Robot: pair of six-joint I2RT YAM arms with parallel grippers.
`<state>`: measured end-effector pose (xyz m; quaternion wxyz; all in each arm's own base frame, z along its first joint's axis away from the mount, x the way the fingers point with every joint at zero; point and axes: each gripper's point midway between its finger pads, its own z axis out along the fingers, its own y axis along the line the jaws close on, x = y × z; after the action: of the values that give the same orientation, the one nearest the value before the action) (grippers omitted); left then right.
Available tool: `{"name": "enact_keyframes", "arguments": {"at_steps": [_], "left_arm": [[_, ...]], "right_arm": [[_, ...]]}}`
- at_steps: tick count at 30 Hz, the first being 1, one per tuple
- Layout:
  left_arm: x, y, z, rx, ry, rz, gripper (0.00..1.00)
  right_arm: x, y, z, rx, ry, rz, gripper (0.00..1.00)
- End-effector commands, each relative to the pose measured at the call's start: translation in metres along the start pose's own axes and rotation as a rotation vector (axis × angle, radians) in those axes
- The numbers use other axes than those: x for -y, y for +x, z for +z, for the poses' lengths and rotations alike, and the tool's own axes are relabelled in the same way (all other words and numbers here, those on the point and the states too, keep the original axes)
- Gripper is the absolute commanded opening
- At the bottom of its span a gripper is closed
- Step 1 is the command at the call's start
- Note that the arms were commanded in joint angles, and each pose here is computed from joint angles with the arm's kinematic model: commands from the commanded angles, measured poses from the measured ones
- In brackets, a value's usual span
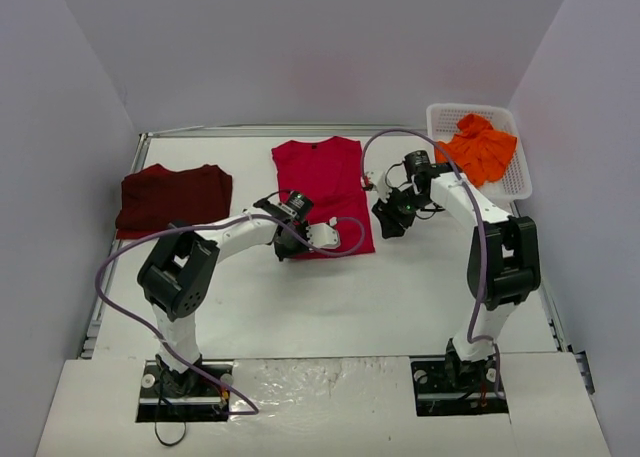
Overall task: Fold and stack the t-shirts
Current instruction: Grab one side of the 2/3 rectangular tshirt with both arms
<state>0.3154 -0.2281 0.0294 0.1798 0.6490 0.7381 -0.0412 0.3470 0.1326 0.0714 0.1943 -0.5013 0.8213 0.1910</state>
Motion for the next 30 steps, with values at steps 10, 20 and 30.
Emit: {"name": "enact_keyframes", "arguments": {"at_steps": [10,20,30], "left_arm": [[0.020,-0.004,-0.020,0.130,0.202,-0.148,0.02],[0.030,0.005,-0.018,0.111,0.280,-0.166,0.02],[0.028,0.006,-0.017,0.099,0.298,-0.167,0.02]], "right_arm": [[-0.051,-0.007,-0.028,0.174,-0.049,-0.228,0.45],[-0.037,-0.004,0.003,0.142,0.111,-0.362,0.46],[-0.039,-0.010,0.028,0.102,0.141,-0.419,0.46]]}}
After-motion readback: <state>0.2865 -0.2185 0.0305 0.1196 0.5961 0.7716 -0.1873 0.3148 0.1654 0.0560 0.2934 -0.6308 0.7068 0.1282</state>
